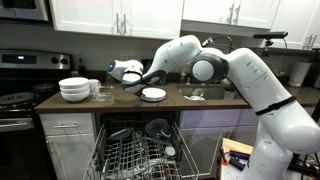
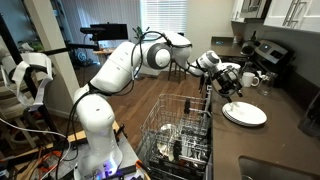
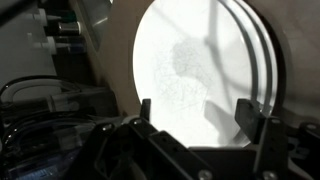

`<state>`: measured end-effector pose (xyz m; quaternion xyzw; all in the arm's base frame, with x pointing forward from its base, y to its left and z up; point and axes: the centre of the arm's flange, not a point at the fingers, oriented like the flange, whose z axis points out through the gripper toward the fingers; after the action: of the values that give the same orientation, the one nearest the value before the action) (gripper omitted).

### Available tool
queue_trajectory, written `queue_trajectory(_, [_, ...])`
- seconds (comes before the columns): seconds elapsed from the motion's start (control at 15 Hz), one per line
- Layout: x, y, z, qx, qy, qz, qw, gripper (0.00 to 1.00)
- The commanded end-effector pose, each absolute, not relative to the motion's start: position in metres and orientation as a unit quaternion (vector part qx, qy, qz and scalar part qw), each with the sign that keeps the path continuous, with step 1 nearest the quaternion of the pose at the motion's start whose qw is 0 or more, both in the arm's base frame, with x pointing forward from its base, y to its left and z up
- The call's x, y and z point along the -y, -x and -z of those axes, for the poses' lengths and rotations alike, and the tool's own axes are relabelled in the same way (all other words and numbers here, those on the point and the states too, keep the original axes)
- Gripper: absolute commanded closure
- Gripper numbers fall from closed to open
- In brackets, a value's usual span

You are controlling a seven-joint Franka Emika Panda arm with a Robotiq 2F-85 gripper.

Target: Put one white plate inside the dishwasher

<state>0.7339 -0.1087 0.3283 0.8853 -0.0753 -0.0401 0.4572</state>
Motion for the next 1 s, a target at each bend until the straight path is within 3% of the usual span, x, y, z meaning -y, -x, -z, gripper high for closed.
queue_trajectory(0.0, [0.1052, -0.7302, -0.3367, 0.083, -0.884, 0.036, 0.459, 0.12])
queue_trajectory(0.93, [0.1036, -0.7296, -0.3344, 0.08, -0.891, 0.022, 0.446, 0.13])
